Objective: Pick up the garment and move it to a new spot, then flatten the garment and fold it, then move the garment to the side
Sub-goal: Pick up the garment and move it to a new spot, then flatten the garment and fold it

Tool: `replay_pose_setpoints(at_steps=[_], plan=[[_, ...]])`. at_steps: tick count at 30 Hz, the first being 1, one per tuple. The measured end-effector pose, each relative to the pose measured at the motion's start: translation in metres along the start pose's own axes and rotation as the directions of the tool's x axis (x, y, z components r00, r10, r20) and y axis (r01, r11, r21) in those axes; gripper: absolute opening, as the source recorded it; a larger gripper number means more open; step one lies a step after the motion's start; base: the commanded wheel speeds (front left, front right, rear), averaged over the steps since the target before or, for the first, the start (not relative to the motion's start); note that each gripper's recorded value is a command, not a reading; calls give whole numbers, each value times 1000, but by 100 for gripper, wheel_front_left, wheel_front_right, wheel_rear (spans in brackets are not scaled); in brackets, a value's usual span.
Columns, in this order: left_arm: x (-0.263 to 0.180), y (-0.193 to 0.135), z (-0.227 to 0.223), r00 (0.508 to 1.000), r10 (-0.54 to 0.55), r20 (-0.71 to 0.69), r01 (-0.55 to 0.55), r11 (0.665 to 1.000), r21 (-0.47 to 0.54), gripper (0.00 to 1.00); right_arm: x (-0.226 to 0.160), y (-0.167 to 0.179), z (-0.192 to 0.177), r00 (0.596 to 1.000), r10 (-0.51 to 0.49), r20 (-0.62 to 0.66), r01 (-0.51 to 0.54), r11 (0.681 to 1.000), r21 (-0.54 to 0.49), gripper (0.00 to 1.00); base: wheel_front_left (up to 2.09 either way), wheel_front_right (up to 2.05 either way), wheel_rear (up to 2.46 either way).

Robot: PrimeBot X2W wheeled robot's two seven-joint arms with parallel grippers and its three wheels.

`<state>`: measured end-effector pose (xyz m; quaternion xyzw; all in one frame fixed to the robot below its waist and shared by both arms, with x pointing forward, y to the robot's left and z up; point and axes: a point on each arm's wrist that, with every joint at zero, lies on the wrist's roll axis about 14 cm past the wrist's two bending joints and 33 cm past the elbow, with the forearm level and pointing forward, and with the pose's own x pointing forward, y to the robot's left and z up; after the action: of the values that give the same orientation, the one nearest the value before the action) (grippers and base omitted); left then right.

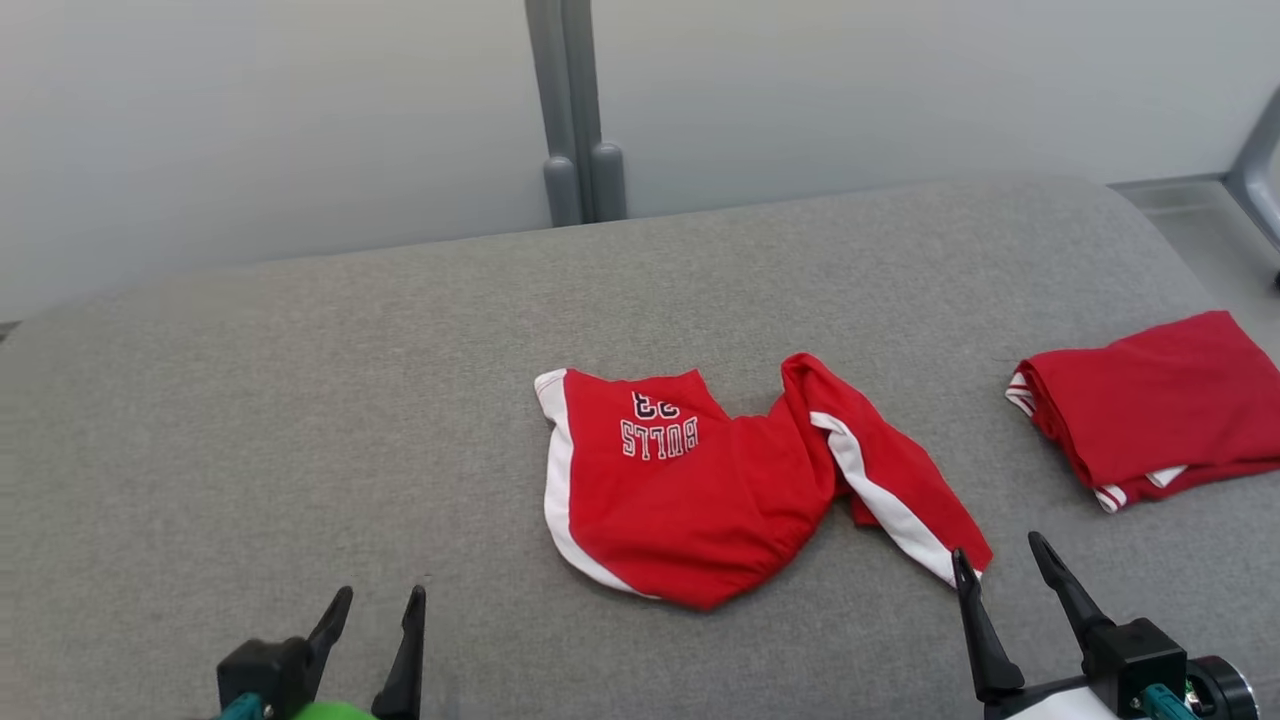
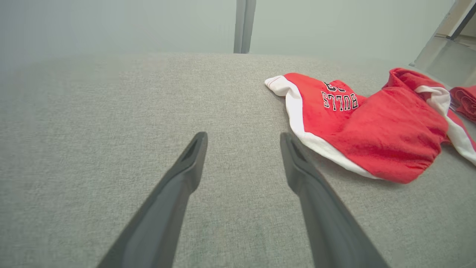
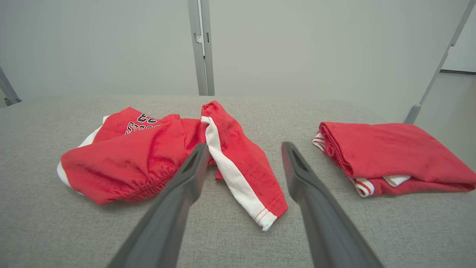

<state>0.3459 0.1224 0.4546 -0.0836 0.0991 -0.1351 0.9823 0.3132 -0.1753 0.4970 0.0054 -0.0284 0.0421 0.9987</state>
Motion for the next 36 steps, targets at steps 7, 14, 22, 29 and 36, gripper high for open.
replay_pose_setpoints(at_steps=[7, 14, 22, 29, 36], plan=[[-42, 33, 5, 991, 112, 68, -111, 993, -30, 100, 5, 9, -1, 998, 67, -5, -67, 997, -39, 100, 0, 0, 0], [-81, 49, -2, 980, 168, 106, -162, 985, -61, 100, 2, 12, -6, 996, 88, -22, -89, 995, -47, 100, 0, 0, 0], [-94, 53, -1, 973, 183, 144, -173, 982, -79, 100, 2, 17, -12, 995, 97, -37, -99, 995, -31, 100, 0, 0, 0], [-91, 50, 2, 970, 182, 158, -171, 982, -81, 100, 4, 19, -12, 995, 97, -37, -98, 995, -23, 100, 0, 0, 0], [-77, 28, 6, 979, 113, 169, -103, 992, -67, 100, 7, 17, -9, 996, 89, -29, -90, 996, -19, 100, 0, 0, 0]])
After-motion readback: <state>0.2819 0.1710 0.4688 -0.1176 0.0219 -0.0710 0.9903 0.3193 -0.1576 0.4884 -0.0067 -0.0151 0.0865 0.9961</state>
